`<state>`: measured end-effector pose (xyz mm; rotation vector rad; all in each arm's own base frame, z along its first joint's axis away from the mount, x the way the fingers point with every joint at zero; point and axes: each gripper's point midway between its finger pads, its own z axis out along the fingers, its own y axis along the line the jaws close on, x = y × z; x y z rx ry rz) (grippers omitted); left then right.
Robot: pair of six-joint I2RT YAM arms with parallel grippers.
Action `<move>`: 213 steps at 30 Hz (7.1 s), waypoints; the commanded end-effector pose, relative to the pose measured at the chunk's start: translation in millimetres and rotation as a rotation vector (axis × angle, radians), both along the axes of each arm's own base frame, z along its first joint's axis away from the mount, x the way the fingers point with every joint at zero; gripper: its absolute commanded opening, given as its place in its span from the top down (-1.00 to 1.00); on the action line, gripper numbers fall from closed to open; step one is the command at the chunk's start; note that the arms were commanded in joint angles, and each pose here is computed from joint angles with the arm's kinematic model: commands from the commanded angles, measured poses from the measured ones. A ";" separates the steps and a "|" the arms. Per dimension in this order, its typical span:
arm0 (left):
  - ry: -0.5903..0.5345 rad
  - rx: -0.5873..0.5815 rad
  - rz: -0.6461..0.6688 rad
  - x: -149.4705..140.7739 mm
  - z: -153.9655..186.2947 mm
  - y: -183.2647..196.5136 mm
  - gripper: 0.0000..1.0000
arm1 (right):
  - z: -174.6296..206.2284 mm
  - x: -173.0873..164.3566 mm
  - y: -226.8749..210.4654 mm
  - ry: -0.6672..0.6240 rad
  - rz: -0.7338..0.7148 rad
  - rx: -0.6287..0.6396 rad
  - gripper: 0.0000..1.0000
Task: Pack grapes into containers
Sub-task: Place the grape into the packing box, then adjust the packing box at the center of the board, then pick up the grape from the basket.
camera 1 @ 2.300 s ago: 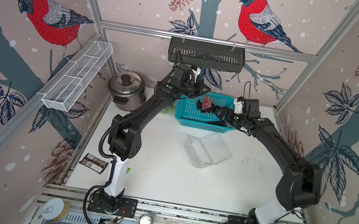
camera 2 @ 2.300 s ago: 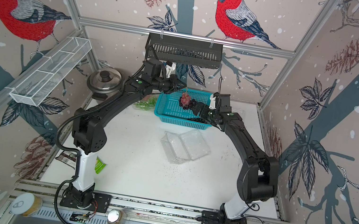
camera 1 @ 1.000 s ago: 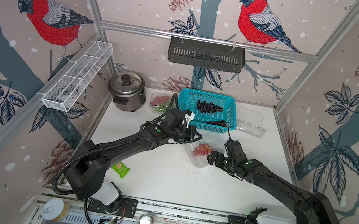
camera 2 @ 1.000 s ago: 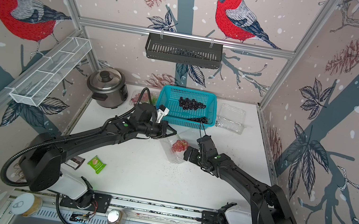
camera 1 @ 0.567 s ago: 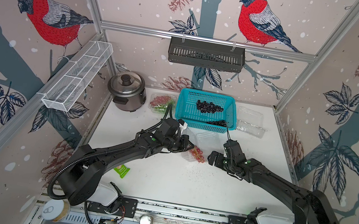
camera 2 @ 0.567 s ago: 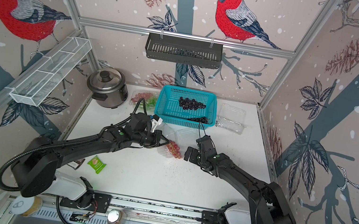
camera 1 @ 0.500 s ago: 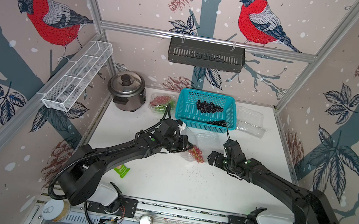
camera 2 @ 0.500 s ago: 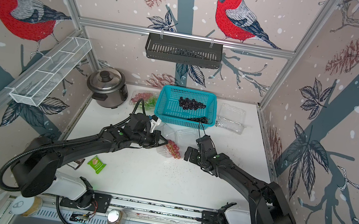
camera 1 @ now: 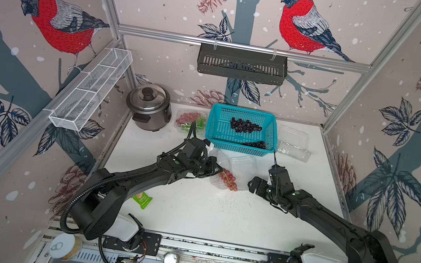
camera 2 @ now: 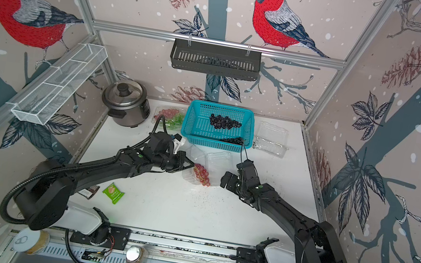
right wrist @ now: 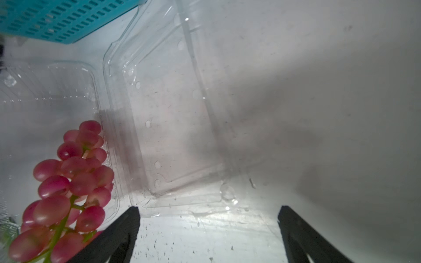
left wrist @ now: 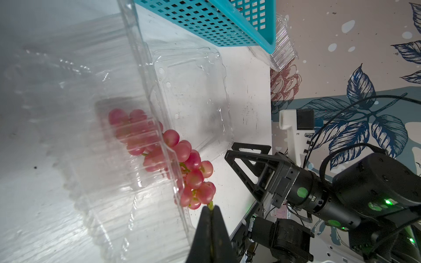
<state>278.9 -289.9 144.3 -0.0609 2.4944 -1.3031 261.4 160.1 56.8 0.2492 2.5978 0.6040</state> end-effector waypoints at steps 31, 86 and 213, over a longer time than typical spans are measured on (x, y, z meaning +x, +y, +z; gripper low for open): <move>0.012 -0.071 0.003 -8.2 -1.6 1.2 1.00 | -22.5 56.6 -4.9 -0.026 -0.044 -0.126 0.01; -0.067 0.083 0.021 63.2 -16.7 -9.6 1.00 | 64.2 29.4 2.4 -0.272 0.244 -0.626 0.74; -0.174 -0.164 0.152 116.1 53.7 17.0 -0.95 | 47.1 266.4 66.9 -0.078 0.150 -0.239 -0.99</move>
